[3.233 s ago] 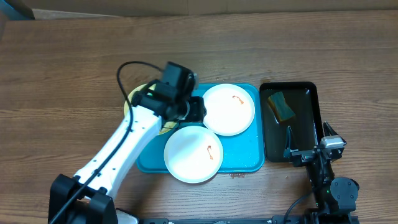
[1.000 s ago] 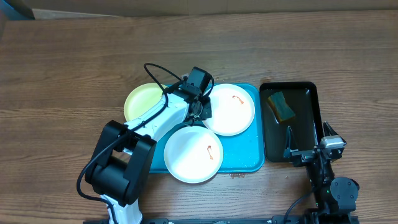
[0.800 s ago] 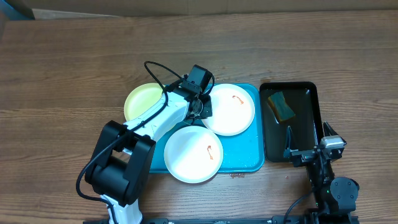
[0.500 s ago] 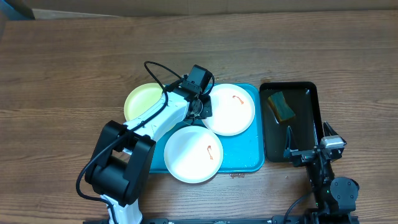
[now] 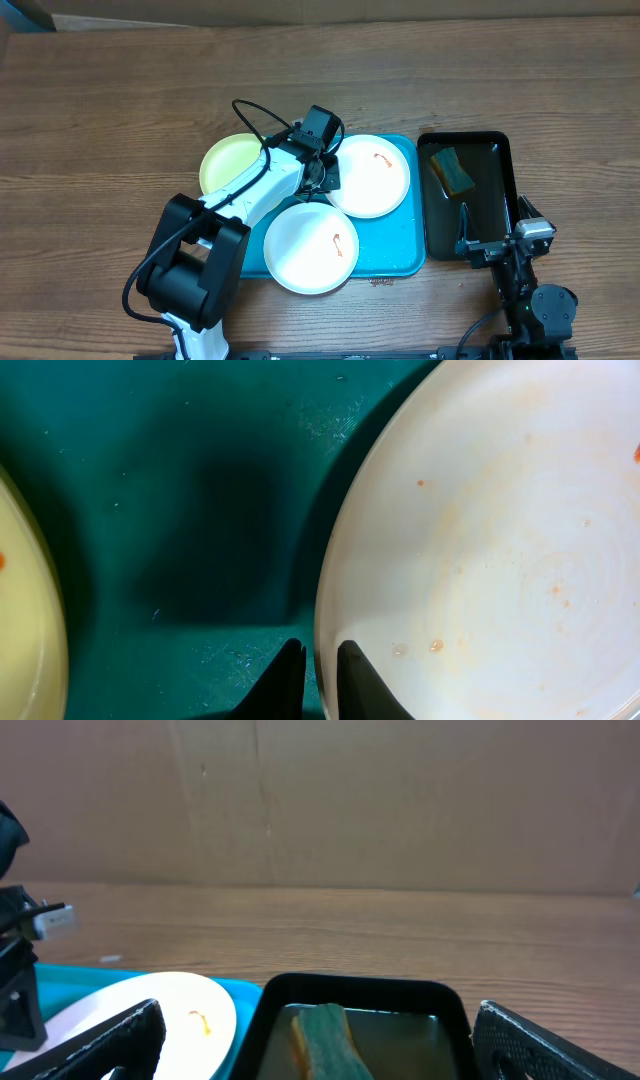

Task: Clean dirty plates on tray and stack at the side
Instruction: 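Lower the left gripper and pinch the upper white plate's left rim, then reach the right gripper down to the sponge in the black tray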

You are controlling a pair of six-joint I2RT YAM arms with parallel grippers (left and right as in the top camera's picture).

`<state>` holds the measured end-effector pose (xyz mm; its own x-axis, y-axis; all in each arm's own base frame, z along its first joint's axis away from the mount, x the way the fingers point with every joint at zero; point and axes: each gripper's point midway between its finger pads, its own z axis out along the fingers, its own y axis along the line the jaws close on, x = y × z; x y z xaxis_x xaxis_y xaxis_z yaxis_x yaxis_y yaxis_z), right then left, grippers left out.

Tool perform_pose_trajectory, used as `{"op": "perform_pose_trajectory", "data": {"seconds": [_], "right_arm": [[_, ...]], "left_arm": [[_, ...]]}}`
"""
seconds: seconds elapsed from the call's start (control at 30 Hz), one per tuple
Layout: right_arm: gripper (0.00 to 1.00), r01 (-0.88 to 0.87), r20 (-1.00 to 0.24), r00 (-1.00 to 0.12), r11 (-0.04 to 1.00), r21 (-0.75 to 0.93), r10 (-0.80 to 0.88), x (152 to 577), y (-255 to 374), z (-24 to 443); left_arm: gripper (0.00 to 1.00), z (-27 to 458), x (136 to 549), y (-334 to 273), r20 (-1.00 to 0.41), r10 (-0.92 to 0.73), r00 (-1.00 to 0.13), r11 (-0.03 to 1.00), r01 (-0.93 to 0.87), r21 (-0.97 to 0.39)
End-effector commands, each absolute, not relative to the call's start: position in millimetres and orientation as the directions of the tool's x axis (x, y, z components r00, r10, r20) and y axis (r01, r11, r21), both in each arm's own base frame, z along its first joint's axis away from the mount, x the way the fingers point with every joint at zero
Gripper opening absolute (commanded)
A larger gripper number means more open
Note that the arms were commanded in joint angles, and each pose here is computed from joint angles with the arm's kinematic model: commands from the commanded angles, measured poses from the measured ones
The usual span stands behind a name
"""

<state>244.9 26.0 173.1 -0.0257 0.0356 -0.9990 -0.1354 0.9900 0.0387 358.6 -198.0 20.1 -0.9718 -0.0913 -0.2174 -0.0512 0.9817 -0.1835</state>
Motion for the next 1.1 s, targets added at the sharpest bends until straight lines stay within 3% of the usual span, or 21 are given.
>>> {"op": "perform_pose_trajectory", "data": {"seconds": [0.0,0.23,0.33,0.53,0.67,0.8,1.07], "right_arm": [[1.0,-0.145,-0.991,-0.035,0.98,0.136,0.132,244.5,28.3,172.6],[1.0,-0.094,-0.977,-0.054,0.973,0.209,0.205,234.7,20.1,226.3],[1.0,-0.062,-0.974,-0.118,0.977,0.203,0.195,239.4,17.1,255.1],[1.0,0.005,-0.865,-0.468,0.979,0.202,0.181,277.3,20.2,278.4],[1.0,0.035,-0.783,-0.597,0.98,0.194,0.176,303.5,21.4,291.6],[1.0,0.007,-0.734,-0.657,0.975,0.222,0.172,329.5,31.8,294.0],[1.0,0.095,-0.608,-0.778,0.986,0.137,0.16,349.7,17.5,238.5]], "left_arm": [[0.14,24.6,364.5,-200.7,-0.24,-0.07,-0.968,0.984,-0.028,-0.175],[0.15,24.0,363.9,-200.3,-0.238,-0.07,-0.969,0.984,-0.028,-0.174],[0.15,24.0,364.0,-200.3,-0.239,-0.07,-0.969,0.984,-0.028,-0.174],[0.15,23.9,364.1,-200.3,-0.239,-0.07,-0.969,0.984,-0.028,-0.174],[0.15,24.1,364.2,-200.4,-0.239,-0.07,-0.968,0.984,-0.028,-0.174],[0.15,24.3,364.8,-200.7,-0.242,-0.07,-0.968,0.984,-0.027,-0.176],[0.15,24.4,365.0,-200.8,-0.243,-0.07,-0.968,0.984,-0.027,-0.176]]}}
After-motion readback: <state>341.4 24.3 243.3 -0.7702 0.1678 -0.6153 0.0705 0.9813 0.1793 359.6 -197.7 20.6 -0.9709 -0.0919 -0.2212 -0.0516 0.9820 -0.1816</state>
